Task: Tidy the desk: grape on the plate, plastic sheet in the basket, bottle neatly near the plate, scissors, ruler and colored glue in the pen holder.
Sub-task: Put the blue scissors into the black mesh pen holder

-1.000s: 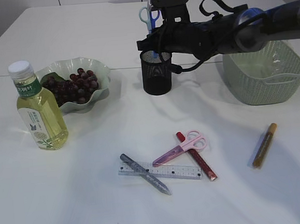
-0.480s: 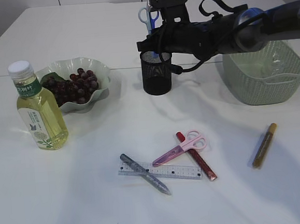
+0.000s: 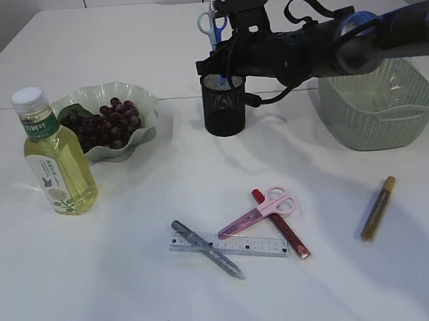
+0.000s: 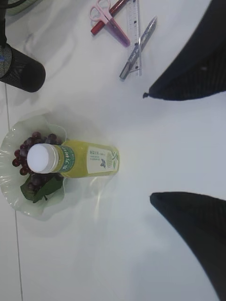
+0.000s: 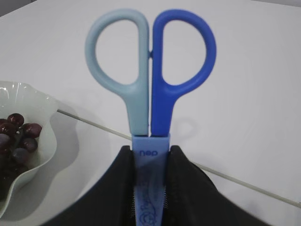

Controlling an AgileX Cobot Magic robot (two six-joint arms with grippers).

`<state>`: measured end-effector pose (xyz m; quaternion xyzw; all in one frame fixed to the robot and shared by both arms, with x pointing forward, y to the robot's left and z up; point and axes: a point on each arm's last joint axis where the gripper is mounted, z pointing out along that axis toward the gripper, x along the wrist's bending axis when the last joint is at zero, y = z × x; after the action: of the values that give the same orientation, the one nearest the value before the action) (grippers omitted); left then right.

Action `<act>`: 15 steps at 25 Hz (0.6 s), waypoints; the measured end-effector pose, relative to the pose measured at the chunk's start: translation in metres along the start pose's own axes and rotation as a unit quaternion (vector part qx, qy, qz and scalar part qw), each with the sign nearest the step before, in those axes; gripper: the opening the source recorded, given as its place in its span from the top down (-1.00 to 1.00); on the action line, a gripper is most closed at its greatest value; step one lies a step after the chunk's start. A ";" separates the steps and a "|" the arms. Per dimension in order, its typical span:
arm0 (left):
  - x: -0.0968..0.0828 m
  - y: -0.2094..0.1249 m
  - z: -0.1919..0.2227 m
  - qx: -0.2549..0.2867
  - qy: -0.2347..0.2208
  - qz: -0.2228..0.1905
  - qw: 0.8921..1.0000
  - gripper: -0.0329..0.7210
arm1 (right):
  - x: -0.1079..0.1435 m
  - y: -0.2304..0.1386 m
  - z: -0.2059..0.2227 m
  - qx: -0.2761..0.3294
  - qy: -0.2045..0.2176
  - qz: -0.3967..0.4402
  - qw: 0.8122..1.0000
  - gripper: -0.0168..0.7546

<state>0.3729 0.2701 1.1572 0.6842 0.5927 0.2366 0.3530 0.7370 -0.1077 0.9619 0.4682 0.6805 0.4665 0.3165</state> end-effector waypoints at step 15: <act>0.000 0.000 0.000 0.000 0.000 0.000 1.000 -0.26 | 0.000 0.000 0.000 0.000 0.000 -0.002 1.000 0.37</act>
<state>0.3729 0.2701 1.1572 0.6842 0.5927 0.2366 0.3530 0.7370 -0.1077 0.9619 0.4668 0.6814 0.4659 0.3173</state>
